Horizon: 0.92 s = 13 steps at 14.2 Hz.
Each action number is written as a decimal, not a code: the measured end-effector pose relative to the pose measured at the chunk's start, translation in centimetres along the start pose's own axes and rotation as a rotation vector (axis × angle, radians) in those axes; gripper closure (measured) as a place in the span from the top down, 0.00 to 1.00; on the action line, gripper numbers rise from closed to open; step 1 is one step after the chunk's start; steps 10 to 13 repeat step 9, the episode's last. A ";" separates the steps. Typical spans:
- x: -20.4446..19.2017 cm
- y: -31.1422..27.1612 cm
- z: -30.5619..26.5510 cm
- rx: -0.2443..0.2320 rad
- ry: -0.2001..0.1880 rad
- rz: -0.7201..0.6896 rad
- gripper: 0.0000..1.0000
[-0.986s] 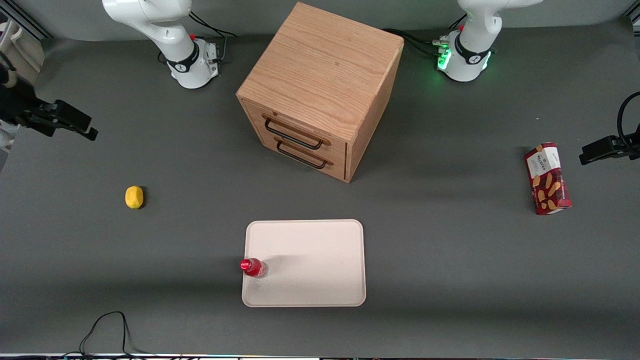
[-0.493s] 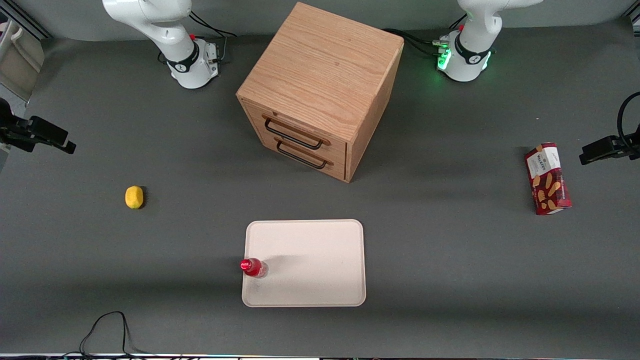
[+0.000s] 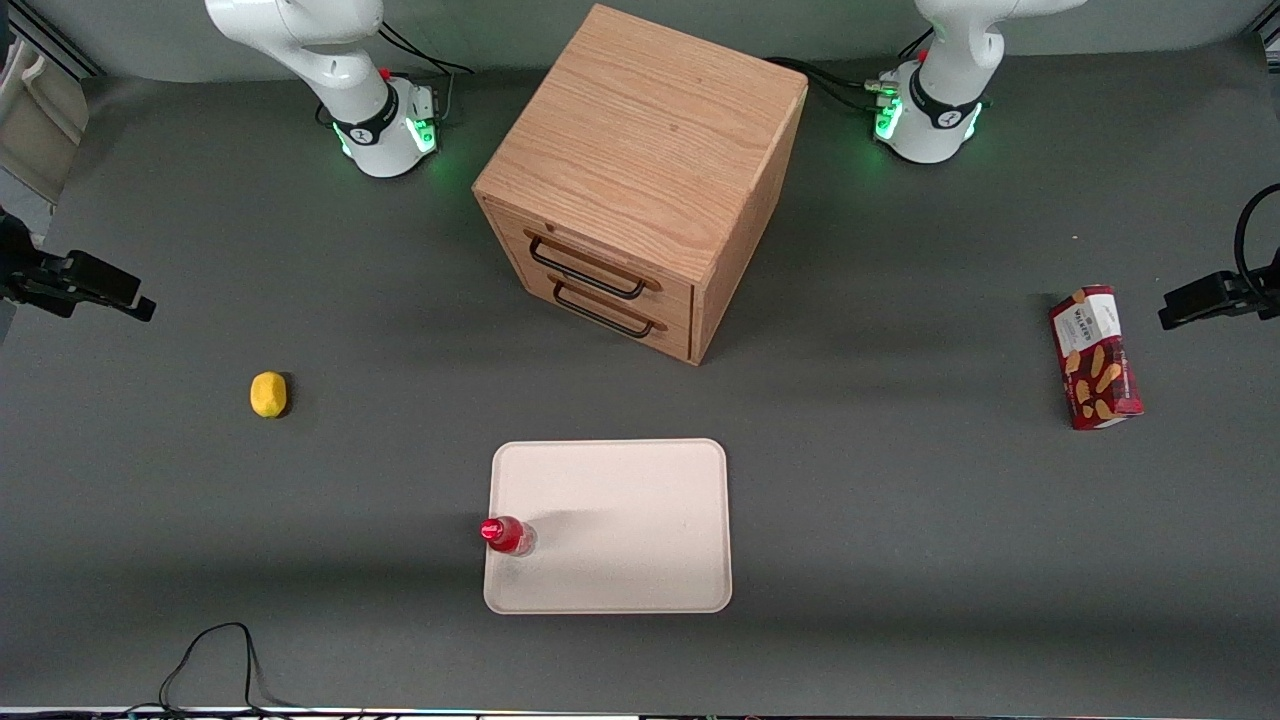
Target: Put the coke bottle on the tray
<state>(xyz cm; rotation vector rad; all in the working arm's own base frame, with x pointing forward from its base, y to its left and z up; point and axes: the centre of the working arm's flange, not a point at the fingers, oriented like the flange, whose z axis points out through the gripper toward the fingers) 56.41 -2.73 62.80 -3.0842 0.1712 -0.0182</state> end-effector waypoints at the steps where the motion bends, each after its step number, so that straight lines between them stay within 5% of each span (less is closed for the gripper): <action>1: 0.0 -0.1 0.0 0.000 0.000 -0.002 1.00; 13: 0.0 0.2 0.1 -0.046 -0.002 -0.043 1.00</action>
